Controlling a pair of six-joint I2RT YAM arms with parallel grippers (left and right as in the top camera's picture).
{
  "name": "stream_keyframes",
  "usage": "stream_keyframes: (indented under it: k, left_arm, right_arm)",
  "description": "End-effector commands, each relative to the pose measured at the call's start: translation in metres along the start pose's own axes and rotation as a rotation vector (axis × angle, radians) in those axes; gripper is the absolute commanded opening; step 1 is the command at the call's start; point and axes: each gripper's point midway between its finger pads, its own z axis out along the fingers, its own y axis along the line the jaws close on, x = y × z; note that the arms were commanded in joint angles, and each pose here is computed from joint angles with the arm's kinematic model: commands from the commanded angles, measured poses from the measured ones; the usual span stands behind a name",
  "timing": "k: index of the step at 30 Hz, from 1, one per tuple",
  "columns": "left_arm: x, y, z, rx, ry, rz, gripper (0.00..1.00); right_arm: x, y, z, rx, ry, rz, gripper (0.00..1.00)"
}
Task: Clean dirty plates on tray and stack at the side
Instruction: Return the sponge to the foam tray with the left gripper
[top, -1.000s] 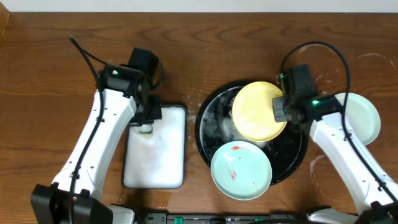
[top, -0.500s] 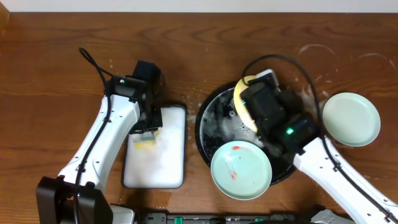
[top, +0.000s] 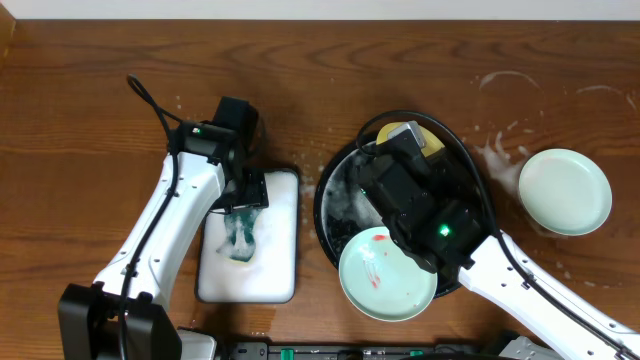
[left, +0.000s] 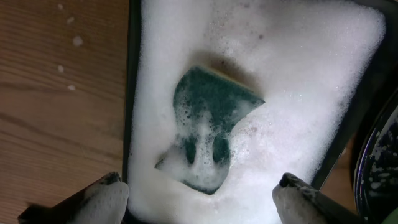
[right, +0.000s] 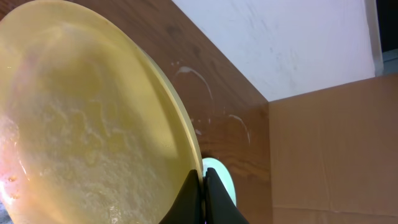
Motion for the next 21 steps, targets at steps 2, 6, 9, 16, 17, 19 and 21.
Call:
stream_keyframes:
  k: [2,6,9,16,17,19,21]
  left_arm:
    - [-0.0006,0.0036,-0.0003,-0.012,-0.003,0.000,0.81]
    - [-0.0006,0.0036,-0.0003,-0.012,-0.003,0.000,0.81]
    - [-0.0007,0.0035,-0.0003,-0.011,-0.004,0.000,0.81]
    - [-0.0006,0.0036,-0.0003,-0.012,-0.003,0.000,0.82]
    - [-0.0007,0.0035,-0.0003,-0.011,-0.004,0.000,0.82]
    - [-0.0007,0.0035,-0.0003,-0.011,-0.004,0.000,0.82]
    - [-0.0006,0.0036,-0.0003,-0.012,-0.003,0.000,0.82]
  right_arm:
    - [-0.0038,-0.0107,-0.0052,0.041,-0.019,0.020,0.01]
    - [-0.0057,-0.0109,-0.0053,0.041,-0.025,0.029,0.01]
    - [-0.0057,-0.0108,-0.0053,0.040,-0.025,0.029,0.01]
    - [-0.0055,-0.0109,-0.0052,0.041,-0.024,0.010,0.01]
    - [-0.0056,-0.0109,-0.0052,0.041,-0.024,0.010,0.01]
    - [-0.0056,-0.0109,-0.0052,0.041,-0.024,0.010,0.01]
    - [-0.0055,-0.0109,-0.0052,0.041,-0.024,0.010,0.01]
